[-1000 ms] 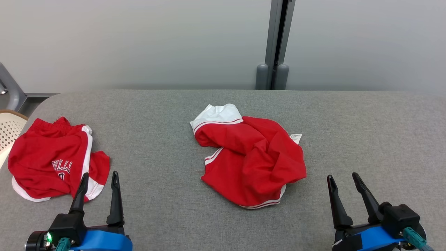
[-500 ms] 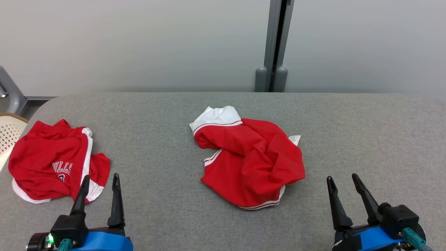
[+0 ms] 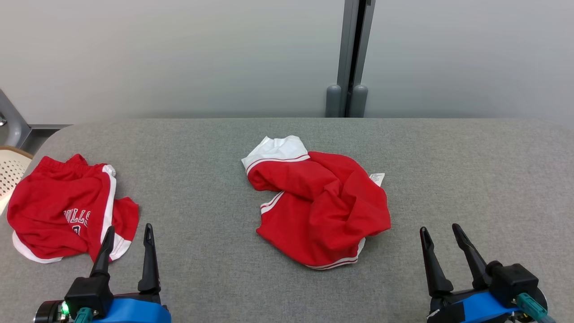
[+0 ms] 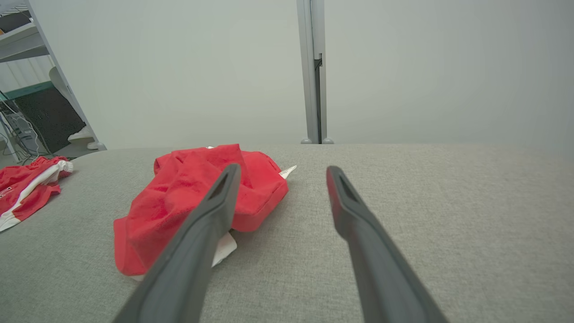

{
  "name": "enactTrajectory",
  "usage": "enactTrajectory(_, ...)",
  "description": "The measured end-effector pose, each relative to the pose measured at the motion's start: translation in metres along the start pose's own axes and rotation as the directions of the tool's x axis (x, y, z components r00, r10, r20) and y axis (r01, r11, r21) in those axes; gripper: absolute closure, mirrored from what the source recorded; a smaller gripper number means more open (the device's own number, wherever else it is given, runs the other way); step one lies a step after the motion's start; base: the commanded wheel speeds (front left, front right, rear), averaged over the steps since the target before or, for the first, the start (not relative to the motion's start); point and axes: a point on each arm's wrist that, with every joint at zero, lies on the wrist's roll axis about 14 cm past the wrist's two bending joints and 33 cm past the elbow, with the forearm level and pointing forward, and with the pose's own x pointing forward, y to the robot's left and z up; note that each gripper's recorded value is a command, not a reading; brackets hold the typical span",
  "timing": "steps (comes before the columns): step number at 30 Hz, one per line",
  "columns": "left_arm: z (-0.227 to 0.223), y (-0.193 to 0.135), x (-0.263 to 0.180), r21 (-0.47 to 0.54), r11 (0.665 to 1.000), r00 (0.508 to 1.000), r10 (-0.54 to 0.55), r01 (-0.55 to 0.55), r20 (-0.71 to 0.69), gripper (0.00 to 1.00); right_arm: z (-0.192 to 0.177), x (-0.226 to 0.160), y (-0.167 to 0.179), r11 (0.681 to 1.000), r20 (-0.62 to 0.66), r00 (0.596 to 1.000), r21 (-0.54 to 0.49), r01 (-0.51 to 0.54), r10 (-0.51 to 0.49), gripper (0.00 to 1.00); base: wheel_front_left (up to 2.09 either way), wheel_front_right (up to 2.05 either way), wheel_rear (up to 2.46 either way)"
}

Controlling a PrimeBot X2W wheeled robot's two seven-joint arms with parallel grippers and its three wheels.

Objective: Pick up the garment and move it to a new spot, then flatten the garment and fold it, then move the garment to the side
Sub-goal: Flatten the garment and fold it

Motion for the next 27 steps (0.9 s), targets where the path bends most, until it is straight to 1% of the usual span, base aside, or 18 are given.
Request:
enactTrajectory(9,-0.005,-0.003,0.004,-0.002,1.0,1.0,-0.009,0.009,-0.016,0.0,-0.003,0.001,-0.002,1.0,-0.009,1.0,0.002,0.006,-0.006,0.0,0.0,0.0,0.0)
enactTrajectory(12,-0.006,-0.01,0.012,-0.009,1.0,0.999,-0.03,0.03,-0.02,0.0,-0.003,0.004,-0.002,1.0,-0.008,1.0,0.002,0.004,-0.004,0.0,0.0,0.0,0.0)
enactTrajectory(17,0.0,-0.037,0.04,-0.018,0.994,0.994,-0.112,0.112,0.0,0.0,-0.003,0.006,-0.006,1.0,-0.009,1.0,0.002,0.015,-0.015,0.0,0.0,0.0,0.0)
enactTrajectory(20,0.002,-0.059,0.057,-0.028,0.984,0.984,-0.175,0.175,0.004,0.0,-0.005,0.007,-0.012,0.999,-0.012,0.999,0.0,0.033,-0.033,0.0,0.0,0.0,0.0)
enactTrajectory(24,-0.012,-0.09,0.073,-0.024,0.963,0.962,-0.27,0.269,-0.044,0.0,-0.008,0.005,-0.023,0.998,-0.021,0.998,-0.002,0.063,-0.063,0.0,0.0,0.0,0.0)
enactTrajectory(27,-0.027,-0.112,0.081,-0.026,0.938,0.933,-0.346,0.345,-0.094,0.0,-0.01,0.005,-0.03,0.996,-0.027,0.996,-0.004,0.084,-0.084,0.0,0.0,0.0,0.0)
